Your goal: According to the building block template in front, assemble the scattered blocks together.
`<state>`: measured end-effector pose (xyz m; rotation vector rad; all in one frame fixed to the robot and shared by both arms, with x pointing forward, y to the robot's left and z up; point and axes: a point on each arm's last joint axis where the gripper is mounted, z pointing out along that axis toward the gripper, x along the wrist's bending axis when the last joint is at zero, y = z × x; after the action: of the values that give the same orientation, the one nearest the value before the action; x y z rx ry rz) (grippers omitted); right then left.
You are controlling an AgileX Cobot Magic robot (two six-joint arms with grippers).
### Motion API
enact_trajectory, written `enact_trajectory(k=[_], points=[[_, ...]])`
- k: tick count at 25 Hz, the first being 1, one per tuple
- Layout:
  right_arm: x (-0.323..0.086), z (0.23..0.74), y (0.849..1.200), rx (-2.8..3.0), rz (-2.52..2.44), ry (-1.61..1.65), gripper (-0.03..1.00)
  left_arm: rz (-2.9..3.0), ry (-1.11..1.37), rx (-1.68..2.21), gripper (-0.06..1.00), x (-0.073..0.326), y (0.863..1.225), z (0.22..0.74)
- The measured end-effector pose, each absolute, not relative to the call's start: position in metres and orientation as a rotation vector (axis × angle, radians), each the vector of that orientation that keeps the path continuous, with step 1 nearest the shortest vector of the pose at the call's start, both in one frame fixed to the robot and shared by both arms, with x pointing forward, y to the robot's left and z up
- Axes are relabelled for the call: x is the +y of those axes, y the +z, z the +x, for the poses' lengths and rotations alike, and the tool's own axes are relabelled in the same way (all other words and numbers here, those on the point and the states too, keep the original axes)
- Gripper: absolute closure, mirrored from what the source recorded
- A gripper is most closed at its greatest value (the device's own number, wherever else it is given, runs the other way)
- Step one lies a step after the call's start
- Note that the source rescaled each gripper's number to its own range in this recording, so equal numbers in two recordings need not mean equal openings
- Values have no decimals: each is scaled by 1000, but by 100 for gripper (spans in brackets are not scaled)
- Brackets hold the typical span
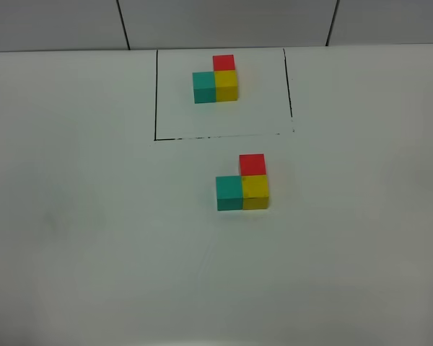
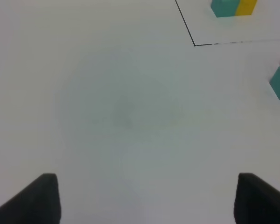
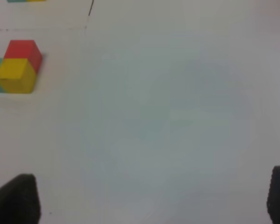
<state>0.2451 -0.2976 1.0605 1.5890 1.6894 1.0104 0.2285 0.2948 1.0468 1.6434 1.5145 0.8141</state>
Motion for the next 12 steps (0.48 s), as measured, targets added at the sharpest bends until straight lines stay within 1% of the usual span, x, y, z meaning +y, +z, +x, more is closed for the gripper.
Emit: enact_trajectory(k=[6, 10, 12], points=[[-298, 240, 1054, 1671, 1571, 1031, -2, 1643, 814, 1514, 14, 295, 1047, 229], [-298, 242, 1052, 1670, 1571, 1031, 4, 1643, 814, 1514, 14, 295, 1047, 229], [-299, 242, 1052, 1668, 1569, 1025, 9, 1643, 814, 1514, 14, 295, 1047, 229]])
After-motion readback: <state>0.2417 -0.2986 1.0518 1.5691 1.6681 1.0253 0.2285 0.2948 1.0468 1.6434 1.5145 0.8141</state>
